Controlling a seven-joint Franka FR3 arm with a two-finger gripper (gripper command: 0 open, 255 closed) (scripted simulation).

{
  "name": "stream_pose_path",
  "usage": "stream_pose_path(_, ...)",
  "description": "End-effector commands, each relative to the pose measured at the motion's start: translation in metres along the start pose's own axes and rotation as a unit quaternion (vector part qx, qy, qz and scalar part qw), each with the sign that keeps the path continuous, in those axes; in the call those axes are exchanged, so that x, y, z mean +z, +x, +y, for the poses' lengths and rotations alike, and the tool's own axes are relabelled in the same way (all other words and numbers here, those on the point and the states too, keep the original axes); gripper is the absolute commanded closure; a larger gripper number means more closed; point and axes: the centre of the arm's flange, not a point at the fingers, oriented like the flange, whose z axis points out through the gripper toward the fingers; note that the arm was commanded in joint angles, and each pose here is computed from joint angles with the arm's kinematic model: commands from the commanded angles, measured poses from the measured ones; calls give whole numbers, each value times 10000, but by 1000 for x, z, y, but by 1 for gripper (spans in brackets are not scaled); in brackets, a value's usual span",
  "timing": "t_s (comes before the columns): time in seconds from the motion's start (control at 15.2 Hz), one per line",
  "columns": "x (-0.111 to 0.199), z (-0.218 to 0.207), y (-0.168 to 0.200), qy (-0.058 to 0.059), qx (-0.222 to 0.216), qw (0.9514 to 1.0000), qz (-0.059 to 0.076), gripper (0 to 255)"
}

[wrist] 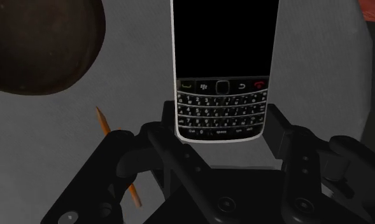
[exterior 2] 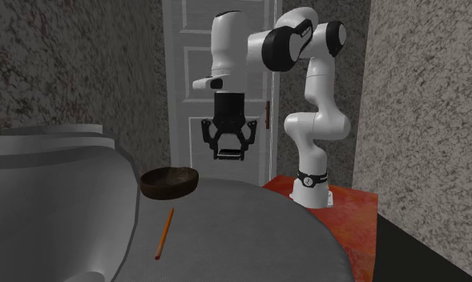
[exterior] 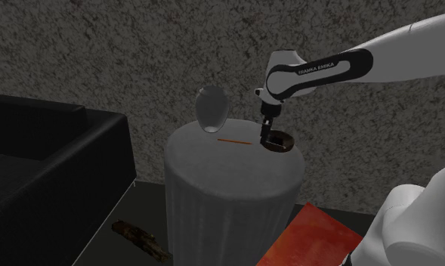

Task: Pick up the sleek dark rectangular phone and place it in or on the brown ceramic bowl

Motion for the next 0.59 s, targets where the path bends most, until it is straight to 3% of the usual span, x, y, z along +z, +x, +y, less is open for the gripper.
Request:
stream_pose_path(0.0, -2, 20, -3, 1, -2, 10000, -2, 255)
stream_pose_path(0.53, -4, 124, -18, 1, -2, 10000, -2, 255)
